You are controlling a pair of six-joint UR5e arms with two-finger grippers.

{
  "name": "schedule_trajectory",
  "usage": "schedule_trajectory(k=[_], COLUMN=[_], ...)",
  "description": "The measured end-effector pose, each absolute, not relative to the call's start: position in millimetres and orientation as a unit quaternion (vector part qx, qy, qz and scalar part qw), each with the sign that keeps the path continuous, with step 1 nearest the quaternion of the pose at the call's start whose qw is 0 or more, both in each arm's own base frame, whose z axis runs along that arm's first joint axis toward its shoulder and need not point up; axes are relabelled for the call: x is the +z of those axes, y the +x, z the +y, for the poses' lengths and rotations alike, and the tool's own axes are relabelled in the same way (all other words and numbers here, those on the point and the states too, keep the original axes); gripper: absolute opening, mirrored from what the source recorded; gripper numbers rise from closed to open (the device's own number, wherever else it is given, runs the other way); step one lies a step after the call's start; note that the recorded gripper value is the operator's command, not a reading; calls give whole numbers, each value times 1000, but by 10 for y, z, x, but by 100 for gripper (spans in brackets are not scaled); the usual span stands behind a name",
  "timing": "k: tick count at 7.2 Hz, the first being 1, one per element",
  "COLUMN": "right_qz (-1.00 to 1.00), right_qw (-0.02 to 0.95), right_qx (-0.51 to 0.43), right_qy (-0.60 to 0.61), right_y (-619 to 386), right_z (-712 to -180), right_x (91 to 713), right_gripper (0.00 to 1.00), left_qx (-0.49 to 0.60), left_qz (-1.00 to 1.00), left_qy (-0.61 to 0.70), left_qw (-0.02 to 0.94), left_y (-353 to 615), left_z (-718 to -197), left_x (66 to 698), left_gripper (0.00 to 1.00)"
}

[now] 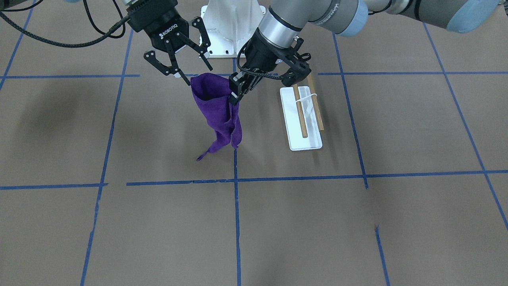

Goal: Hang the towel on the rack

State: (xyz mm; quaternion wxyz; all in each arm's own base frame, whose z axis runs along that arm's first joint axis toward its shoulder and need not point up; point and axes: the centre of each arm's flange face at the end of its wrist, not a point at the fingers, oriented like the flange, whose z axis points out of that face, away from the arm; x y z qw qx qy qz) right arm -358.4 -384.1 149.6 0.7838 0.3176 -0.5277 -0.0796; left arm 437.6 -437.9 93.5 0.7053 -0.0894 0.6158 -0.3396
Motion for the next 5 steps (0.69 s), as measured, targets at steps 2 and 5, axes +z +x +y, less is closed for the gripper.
schedule_trajectory(k=[2, 5], right_qz=[-501, -478], right_qw=[814, 842], right_qx=[-80, -82], right_qy=[284, 235], right_y=[-3481, -3048], right_z=[-3916, -4156], right_x=[1969, 2558], right_gripper=[100, 100], left_qx=[-307, -223], left_qz=[627, 615], left_qy=[-61, 15], left_qw=[713, 757], left_y=[4085, 3707], left_z=[-4205, -4001], left_x=[1057, 1554], left_gripper=[0, 0])
